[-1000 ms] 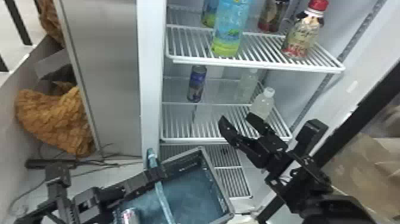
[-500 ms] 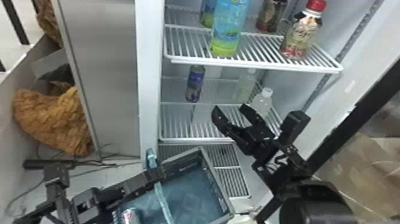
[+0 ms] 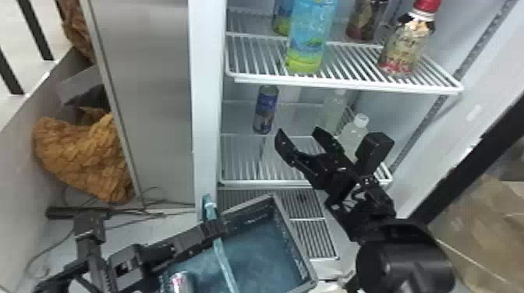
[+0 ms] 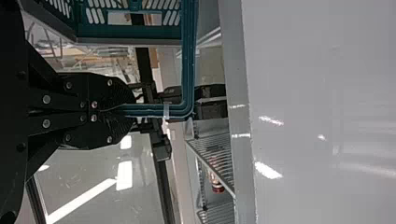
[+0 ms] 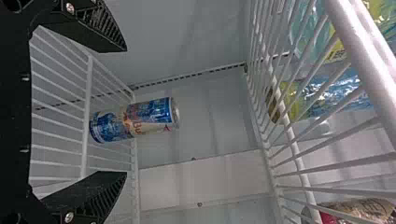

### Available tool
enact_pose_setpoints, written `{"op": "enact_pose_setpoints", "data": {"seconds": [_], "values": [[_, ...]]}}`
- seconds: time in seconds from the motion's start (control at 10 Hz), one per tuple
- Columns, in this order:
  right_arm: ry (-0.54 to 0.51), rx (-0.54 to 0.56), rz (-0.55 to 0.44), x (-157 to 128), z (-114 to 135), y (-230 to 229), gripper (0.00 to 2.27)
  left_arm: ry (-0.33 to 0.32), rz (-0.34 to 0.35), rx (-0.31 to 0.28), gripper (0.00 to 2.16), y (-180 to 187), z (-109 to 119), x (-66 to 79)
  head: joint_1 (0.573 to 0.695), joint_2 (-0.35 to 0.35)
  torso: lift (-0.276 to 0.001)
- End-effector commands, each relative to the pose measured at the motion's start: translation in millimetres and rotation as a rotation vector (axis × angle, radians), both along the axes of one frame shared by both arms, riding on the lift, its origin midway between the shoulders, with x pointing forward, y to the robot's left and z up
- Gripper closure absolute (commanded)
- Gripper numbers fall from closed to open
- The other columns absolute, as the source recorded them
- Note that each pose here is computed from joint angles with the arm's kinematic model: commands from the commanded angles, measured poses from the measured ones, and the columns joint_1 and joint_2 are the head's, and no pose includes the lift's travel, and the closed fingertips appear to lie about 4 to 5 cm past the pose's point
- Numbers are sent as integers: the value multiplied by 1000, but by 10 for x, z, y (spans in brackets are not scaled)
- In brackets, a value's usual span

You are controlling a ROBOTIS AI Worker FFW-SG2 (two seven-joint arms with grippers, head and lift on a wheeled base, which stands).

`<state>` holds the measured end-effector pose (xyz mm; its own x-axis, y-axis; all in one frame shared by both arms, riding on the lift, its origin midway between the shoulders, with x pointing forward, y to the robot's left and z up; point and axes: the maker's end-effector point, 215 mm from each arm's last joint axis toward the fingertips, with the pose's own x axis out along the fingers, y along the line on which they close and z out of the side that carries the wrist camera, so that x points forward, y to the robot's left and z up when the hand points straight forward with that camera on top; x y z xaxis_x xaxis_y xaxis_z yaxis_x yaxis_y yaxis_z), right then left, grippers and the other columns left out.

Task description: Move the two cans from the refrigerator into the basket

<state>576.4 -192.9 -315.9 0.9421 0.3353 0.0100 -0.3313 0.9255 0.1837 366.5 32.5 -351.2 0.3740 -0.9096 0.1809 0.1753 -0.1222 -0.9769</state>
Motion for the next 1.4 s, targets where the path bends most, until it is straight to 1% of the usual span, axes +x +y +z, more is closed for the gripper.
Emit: {"op": "enact_pose_setpoints", "data": {"seconds": [0.0, 0.4, 0.6, 1.0, 1.3], "values": [[1, -9, -2, 106, -29, 34, 94, 0, -1, 0, 1210, 1, 0, -2, 695, -189, -219], [12, -29, -19, 353, -90, 144, 94, -1, -3, 5, 1210, -2, -3, 2, 695, -174, -219], [20, -40, -41, 459, -123, 124, 94, 1, -5, 6, 1210, -5, -7, -3, 695, -168, -219], [19, -80, -54, 725, -86, 176, 99, 3, -4, 7, 1210, 0, -18, -4, 695, -160, -219], [41, -116, -69, 854, -184, 183, 99, 4, -8, 9, 1210, -5, -25, -6, 695, -155, -219]]}}
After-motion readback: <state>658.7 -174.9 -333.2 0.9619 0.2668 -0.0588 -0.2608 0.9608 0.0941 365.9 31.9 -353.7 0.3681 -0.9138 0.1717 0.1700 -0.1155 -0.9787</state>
